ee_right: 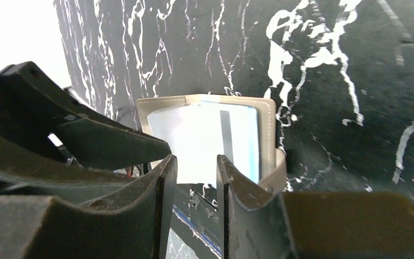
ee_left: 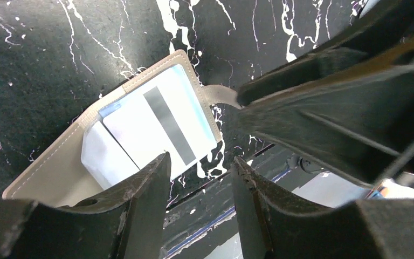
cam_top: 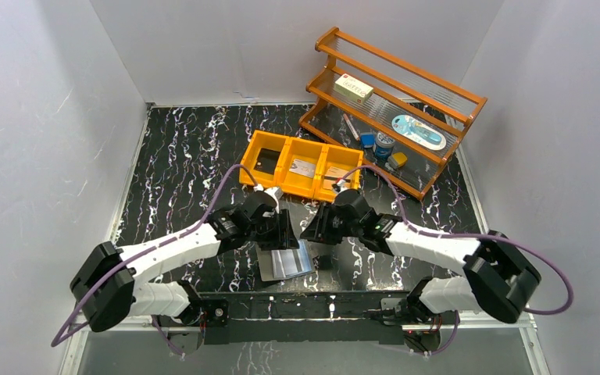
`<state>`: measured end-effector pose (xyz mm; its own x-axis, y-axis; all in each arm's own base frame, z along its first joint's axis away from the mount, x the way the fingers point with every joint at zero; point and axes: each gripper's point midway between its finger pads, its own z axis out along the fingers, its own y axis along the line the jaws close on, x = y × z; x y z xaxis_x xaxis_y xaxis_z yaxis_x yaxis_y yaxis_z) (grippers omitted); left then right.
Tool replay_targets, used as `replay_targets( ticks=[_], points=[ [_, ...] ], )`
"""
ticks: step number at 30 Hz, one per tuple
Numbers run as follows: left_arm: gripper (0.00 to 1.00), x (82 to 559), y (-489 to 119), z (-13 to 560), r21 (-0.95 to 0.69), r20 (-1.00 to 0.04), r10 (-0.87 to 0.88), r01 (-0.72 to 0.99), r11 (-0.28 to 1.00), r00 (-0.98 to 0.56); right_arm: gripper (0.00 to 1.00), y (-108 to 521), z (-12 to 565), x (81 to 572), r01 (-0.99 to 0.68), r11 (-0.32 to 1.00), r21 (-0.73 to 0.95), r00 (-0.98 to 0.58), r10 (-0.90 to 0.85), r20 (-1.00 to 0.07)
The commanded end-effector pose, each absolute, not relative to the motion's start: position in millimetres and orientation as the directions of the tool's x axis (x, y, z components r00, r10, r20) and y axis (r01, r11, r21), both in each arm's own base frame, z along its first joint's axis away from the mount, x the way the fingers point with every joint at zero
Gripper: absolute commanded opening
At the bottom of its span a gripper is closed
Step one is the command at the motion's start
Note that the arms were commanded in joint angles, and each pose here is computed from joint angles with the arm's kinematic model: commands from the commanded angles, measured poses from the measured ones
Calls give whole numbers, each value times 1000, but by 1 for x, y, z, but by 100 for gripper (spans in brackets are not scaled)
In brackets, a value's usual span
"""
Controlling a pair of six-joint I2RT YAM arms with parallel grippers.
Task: Take the credit cards out of the card holder
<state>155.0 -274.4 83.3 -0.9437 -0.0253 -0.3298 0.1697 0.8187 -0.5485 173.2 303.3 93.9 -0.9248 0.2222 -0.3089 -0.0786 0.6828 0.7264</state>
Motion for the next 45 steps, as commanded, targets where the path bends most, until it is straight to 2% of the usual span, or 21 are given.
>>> replay_targets(
  ticks=[1, 4, 8, 13, 21, 29, 38, 40, 45],
  points=[
    [44, 155, -262, 79, -531, -334, -78, 119, 839, -939, 40, 333, 93, 158, -163, 596, 786, -962, 79, -260],
    [45, 150, -270, 70, -571, -285, -102, 84, 817, -953, 40, 340, 70, 152, -163, 621, 767, -976, 12, -217],
    [47, 147, -268, 61, -570, -263, -112, 60, 819, -958, 40, 330, 43, 150, -111, 689, 716, -984, 23, -175],
    [48, 138, -255, 40, -523, -221, -115, 18, 852, -968, 40, 322, 25, 140, -82, 709, 700, -991, 18, -134],
    [49, 136, -231, 25, -463, -232, -193, -66, 884, -953, 35, 304, 6, 135, -48, 782, 622, -993, 32, -117],
    [53, 138, -224, 28, -482, -255, -259, -110, 870, -932, 32, 302, 3, 133, -46, 788, 614, -994, 26, -107],
    [44, 131, -229, 8, -490, -195, -265, -141, 861, -944, 21, 303, 1, 132, -48, 791, 610, -994, 21, -104],
    [43, 130, -229, 5, -495, -183, -275, -154, 855, -944, 16, 302, 0, 132, -48, 791, 609, -994, 21, -105],
    [40, 128, -225, 0, -491, -174, -306, -187, 851, -936, 15, 301, -4, 131, -38, 795, 605, -995, 25, -95]
  ],
)
